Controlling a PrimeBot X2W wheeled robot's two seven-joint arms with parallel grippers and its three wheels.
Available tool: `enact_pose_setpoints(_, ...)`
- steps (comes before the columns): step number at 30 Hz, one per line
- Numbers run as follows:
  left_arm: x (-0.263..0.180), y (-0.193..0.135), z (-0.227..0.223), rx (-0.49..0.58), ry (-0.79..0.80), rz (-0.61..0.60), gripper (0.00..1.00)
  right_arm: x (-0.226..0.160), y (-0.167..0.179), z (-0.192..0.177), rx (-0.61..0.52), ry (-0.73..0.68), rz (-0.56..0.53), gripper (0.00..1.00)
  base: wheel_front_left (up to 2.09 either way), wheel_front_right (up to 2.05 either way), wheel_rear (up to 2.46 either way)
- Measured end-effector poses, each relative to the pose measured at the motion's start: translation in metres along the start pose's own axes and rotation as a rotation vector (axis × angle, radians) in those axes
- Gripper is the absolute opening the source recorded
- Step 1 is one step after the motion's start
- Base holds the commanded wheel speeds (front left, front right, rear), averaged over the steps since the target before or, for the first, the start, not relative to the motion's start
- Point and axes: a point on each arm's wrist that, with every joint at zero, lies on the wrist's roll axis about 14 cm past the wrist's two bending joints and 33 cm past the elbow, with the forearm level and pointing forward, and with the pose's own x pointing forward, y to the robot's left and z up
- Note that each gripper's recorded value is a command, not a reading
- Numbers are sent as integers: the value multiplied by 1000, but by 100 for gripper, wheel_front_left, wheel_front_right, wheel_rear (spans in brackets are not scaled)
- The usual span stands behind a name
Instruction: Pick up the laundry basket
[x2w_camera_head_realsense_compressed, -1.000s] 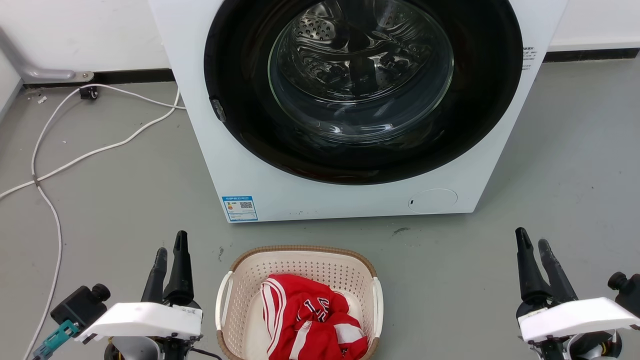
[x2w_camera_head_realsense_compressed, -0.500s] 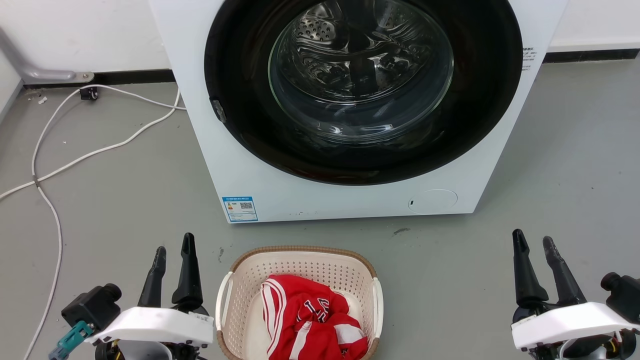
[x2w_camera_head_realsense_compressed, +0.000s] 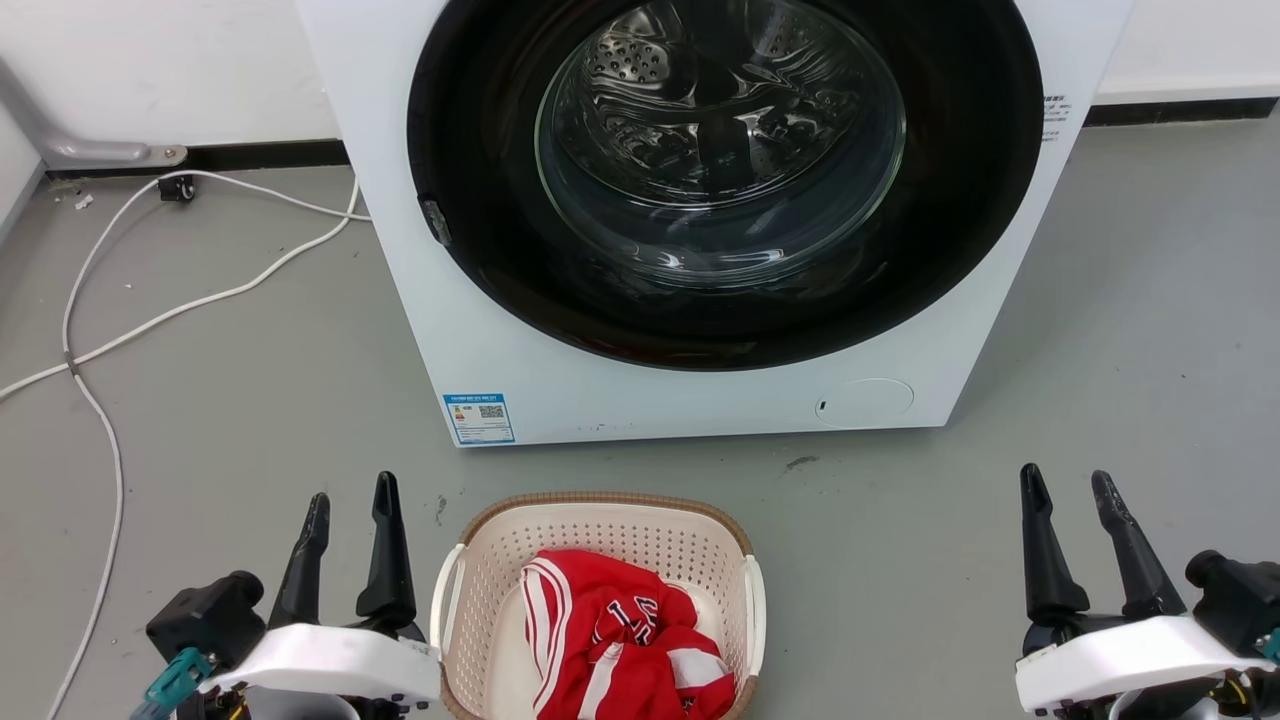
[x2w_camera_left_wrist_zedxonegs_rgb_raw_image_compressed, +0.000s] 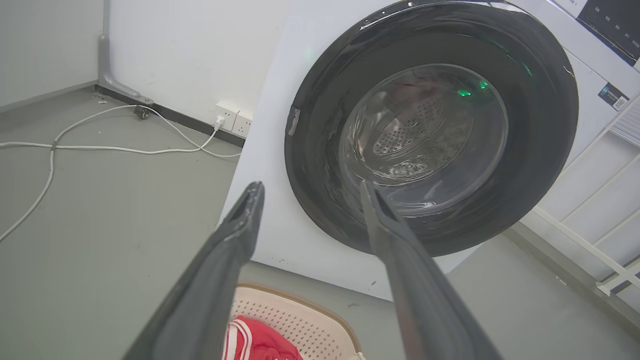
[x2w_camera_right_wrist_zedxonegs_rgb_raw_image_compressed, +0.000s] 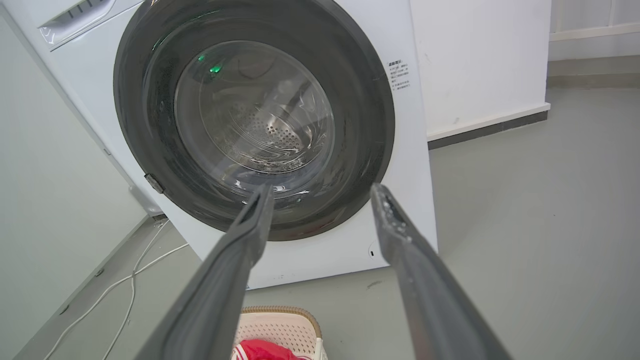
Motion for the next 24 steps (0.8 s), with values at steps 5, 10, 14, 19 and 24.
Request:
enact_pose_setpoints(5,-1,-2,1,49,-8,-9,100,-1,1,1,-53,-6,10,100,0,0,0)
enact_pose_setpoints(10,-1,-3,1,97,-16,-15,100,-2,3,2,-102,-12,19,100,0,0,0)
enact_pose_setpoints(14,-2,-4,1,131,-22,-19,100,-3,3,1,-138,-14,24,100,0,0,0)
enact_pose_setpoints(19,-3,-6,2,177,-32,-27,100,-4,5,2,-175,-18,32,100,0,0,0)
enact_pose_setpoints(24,-4,-8,4,221,-44,-33,100,-5,7,3,-212,-25,43,100,0,0,0)
